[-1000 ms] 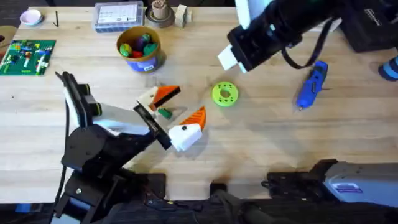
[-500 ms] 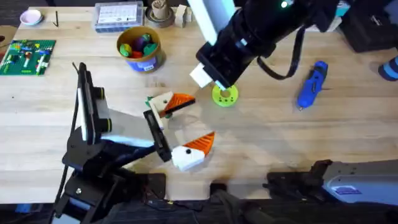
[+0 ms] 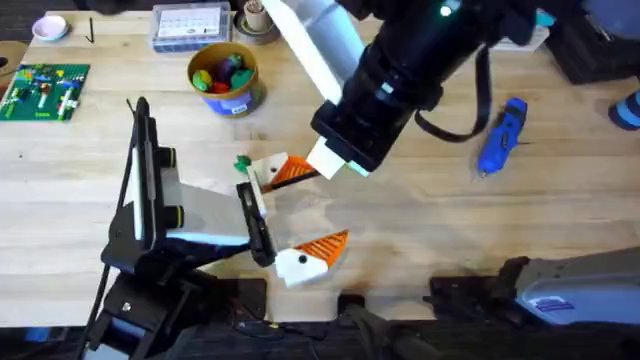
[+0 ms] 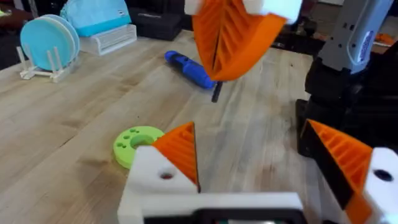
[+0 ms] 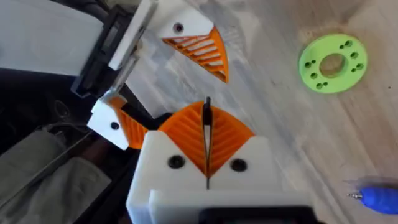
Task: Pick up the gripper from the table and insert it into the empty holder that is missing its gripper. Then pick up a screw, insert it into the mounting hole, and use the screwdriver to tighten it. Finally, clean up the table by picking up the vegetable and placing it into the bucket.
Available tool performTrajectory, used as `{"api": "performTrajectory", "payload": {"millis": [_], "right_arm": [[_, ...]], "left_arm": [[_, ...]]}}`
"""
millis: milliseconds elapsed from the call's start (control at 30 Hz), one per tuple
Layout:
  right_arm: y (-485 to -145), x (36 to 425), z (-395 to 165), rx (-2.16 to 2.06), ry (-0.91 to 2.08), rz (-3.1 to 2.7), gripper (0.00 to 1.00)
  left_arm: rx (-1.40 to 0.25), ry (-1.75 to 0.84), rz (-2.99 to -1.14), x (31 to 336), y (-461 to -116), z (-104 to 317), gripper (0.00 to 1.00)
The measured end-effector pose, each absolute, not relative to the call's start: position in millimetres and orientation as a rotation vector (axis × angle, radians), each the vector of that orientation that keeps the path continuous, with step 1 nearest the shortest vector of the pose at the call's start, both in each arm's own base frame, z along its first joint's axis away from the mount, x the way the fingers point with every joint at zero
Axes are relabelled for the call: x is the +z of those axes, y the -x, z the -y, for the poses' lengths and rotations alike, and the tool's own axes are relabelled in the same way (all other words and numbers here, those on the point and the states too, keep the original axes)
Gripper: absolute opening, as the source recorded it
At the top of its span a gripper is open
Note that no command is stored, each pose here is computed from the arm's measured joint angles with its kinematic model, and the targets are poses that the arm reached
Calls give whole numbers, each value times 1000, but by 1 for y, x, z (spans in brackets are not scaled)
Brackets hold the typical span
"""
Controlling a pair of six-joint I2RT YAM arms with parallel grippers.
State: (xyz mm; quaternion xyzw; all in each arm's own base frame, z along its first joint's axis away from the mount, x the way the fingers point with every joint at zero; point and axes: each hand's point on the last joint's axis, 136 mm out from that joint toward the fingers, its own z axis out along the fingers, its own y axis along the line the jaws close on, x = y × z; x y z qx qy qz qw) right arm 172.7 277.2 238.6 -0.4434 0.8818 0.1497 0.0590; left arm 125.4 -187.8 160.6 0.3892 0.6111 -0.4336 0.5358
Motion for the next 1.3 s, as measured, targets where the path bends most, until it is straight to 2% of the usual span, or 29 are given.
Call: {"api": "performTrajectory", "payload": {"millis": [233, 633, 933, 1300], "right_arm": [[-176, 237, -283, 399, 1379, -2780, 6], [-181, 255, -316, 463, 1433, -2641, 6], [-176, 238, -334, 455, 1533, -2614, 6], [-182, 239, -342, 474, 1524, -2578, 6]], "left_arm": [[-1037, -938, -1449, 161, -124, 188, 993], [-1035, -940, -1447, 161, -124, 188, 992], [-1037, -942, -1446, 161, -123, 188, 993], [-1037, -943, -1446, 161, -123, 188, 993]]}}
